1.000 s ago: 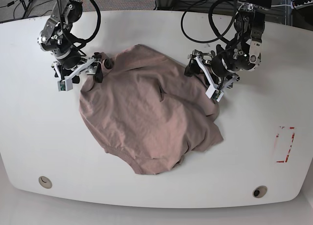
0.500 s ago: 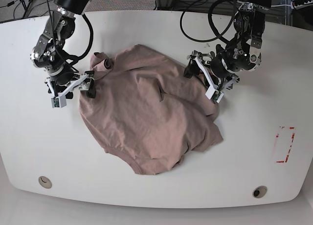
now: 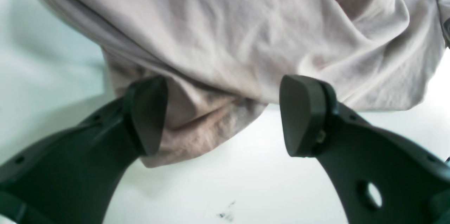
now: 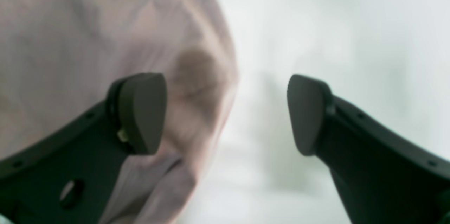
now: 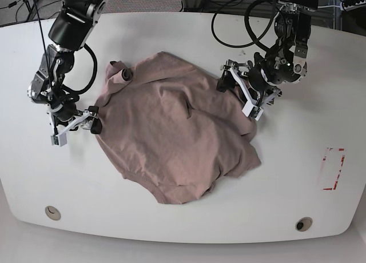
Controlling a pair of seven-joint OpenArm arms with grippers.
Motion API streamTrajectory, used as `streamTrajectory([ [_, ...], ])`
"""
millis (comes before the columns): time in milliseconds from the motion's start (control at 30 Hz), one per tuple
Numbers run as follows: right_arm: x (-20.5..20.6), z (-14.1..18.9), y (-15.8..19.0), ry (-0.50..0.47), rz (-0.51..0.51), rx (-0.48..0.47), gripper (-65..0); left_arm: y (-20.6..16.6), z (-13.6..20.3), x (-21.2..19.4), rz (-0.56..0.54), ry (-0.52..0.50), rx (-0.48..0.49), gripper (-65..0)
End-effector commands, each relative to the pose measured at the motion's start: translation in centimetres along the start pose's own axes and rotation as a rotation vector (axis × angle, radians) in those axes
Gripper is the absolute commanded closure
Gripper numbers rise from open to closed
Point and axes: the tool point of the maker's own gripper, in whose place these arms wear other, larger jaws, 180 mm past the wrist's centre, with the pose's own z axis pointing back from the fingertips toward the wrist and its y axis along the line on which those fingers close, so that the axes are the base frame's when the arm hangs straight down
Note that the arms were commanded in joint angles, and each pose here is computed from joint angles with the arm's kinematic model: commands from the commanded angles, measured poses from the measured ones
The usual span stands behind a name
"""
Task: Fold the T-shirt properly
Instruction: 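Move the right gripper along the shirt edge away from the left gripper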
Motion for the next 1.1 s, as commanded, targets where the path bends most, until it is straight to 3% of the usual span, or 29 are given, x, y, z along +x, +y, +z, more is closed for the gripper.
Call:
streamTrajectory([
  [0, 3.0, -0.2, -0.7, -0.068, -0.001, 0.008, -50.3, -0.1, 0.4, 1.4, -0.012, -0.047, -0.005, -45.8],
  [667, 2.8, -3.7, 0.1, -0.059, -0.092, 0.068, -50.3, 0.6, 0.7, 1.4, -0.025, -0.041, 0.011, -45.8],
  [1067, 1.5, -5.5, 4.1, -0.046, -0.128, 0.142, -50.3, 1.6, 1.0, 1.6, -0.007, -0.052, 0.035, -46.1],
])
